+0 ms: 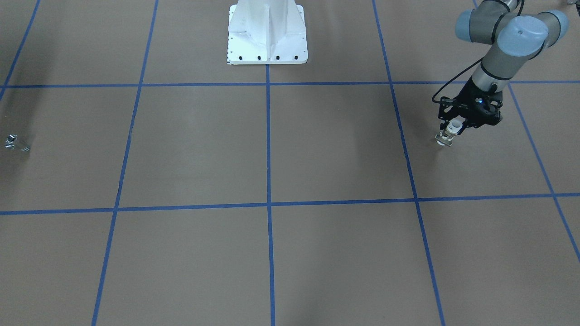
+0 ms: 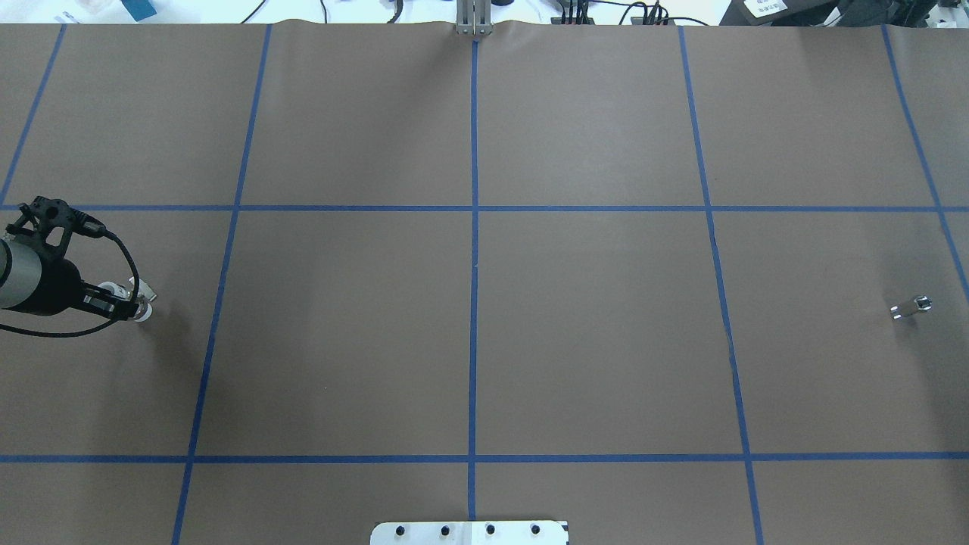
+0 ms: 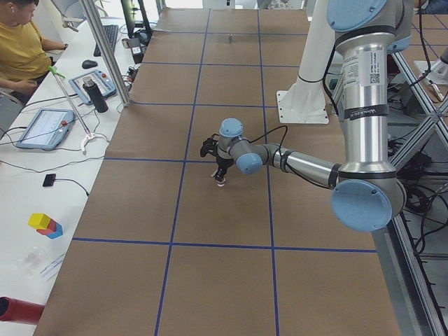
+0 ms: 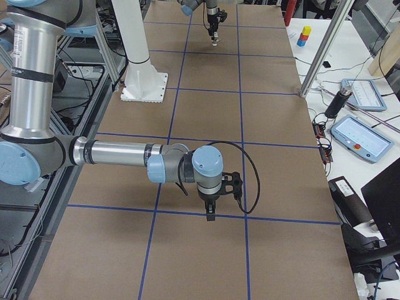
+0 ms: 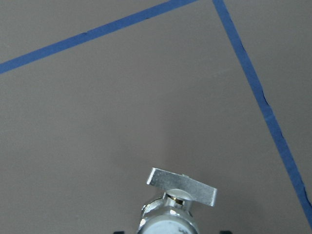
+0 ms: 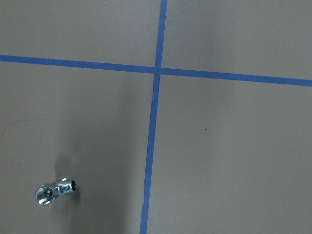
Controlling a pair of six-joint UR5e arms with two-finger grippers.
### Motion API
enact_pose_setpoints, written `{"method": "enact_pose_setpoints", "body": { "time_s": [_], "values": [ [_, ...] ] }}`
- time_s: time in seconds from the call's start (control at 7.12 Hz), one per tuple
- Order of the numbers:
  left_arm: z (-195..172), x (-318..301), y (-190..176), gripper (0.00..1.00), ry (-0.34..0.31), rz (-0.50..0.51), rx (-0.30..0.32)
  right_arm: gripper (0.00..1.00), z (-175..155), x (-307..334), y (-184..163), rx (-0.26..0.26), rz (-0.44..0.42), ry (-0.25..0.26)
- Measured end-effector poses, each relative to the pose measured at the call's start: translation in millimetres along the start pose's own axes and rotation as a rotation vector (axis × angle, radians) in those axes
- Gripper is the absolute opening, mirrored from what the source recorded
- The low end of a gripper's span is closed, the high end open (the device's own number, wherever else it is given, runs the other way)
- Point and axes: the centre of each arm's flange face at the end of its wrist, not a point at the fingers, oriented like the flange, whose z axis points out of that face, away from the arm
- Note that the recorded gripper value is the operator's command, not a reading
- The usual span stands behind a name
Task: Assemble PPR valve and pipe with both arms
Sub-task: 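Lower the left gripper onto the white pipe fitting and grasp it, then carry the white fitting with the left gripper to the table center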
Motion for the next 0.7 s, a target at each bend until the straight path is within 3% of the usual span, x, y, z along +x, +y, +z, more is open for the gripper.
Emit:
{"method": "enact_pose_setpoints", "body": {
  "time_s": [0.42, 0.7],
  "values": [
    [-12, 22, -20, 0.0, 0.03, 0.011, 0.022, 1.0, -1, 0, -1, 0.001, -0.001, 0.0],
    [-32, 68, -66, 0.0, 0.03, -0.085, 0.019, 1.0, 0, 0, -1, 0.001, 0.0, 0.0]
  ]
}}
